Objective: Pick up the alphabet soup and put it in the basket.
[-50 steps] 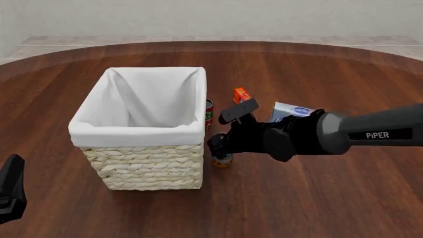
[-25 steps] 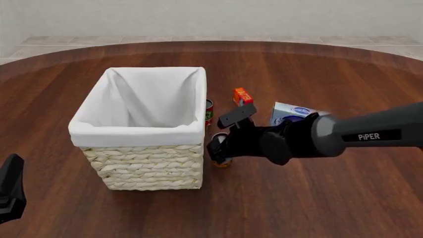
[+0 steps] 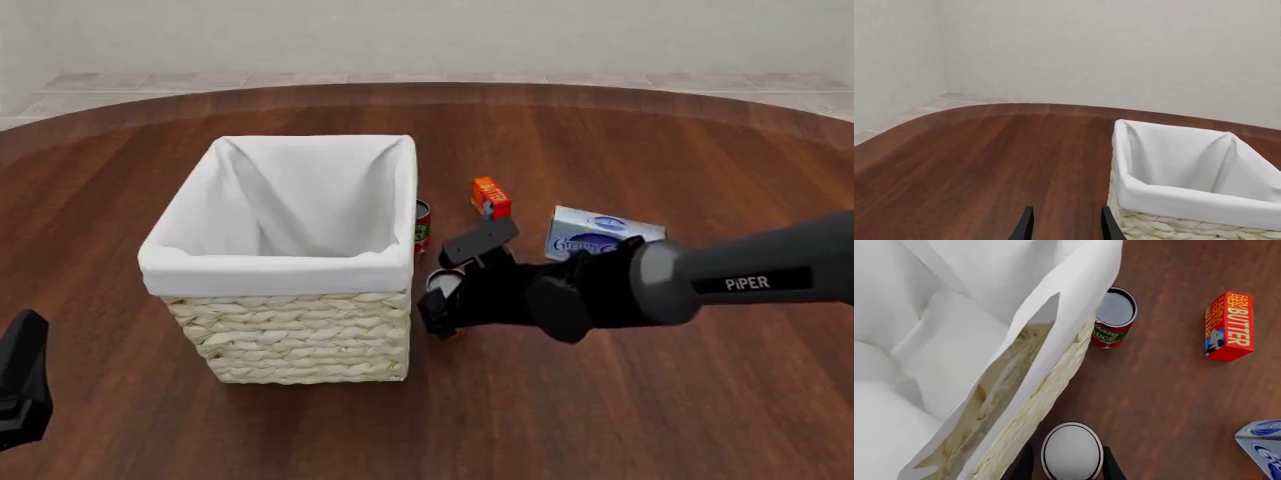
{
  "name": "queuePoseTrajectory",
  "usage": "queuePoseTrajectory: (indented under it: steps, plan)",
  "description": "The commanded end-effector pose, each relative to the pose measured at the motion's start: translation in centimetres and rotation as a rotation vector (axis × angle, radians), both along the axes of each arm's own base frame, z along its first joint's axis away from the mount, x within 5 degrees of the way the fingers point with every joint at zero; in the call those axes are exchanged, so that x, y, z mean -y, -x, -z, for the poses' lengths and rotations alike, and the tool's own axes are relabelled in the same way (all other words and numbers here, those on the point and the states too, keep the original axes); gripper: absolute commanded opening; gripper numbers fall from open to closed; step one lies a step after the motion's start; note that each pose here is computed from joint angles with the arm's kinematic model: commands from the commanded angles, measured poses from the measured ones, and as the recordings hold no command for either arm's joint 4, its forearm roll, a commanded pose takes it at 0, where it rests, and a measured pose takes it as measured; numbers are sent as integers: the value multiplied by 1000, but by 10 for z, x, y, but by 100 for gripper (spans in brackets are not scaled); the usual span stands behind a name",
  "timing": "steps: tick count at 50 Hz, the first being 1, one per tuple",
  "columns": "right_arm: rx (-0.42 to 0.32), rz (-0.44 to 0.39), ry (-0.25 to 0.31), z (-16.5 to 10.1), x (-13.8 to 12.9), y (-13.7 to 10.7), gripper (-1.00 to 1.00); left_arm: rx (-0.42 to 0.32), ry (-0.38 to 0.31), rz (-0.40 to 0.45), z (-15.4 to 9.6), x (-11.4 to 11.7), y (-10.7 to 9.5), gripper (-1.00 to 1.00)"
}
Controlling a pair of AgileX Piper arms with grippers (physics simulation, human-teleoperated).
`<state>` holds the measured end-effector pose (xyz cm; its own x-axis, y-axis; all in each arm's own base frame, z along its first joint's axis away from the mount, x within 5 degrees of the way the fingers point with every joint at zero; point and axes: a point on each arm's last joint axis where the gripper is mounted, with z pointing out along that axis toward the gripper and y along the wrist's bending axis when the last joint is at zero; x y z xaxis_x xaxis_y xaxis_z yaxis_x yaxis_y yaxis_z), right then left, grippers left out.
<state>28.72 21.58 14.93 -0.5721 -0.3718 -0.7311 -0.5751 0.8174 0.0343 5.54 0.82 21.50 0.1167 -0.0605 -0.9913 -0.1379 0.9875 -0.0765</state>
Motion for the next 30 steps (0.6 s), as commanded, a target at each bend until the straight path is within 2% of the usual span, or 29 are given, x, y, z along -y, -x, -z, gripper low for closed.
queuePoseTrajectory:
  steps: [1, 12, 13, 30]
  plan:
    - [-15, 1, -5, 3, 0, 7, 100, 4, 1, 2, 0, 0, 0, 100]
    - [-10, 6, -1, 1, 4, 6, 100, 6, 2, 3, -1, 0, 0, 100]
    - [-5, 8, 0, 0, 5, 5, -100, 6, 2, 3, -1, 0, 0, 100]
    - [32, -2, 3, -11, 12, 6, -100, 9, 3, -2, -1, 0, 0, 100]
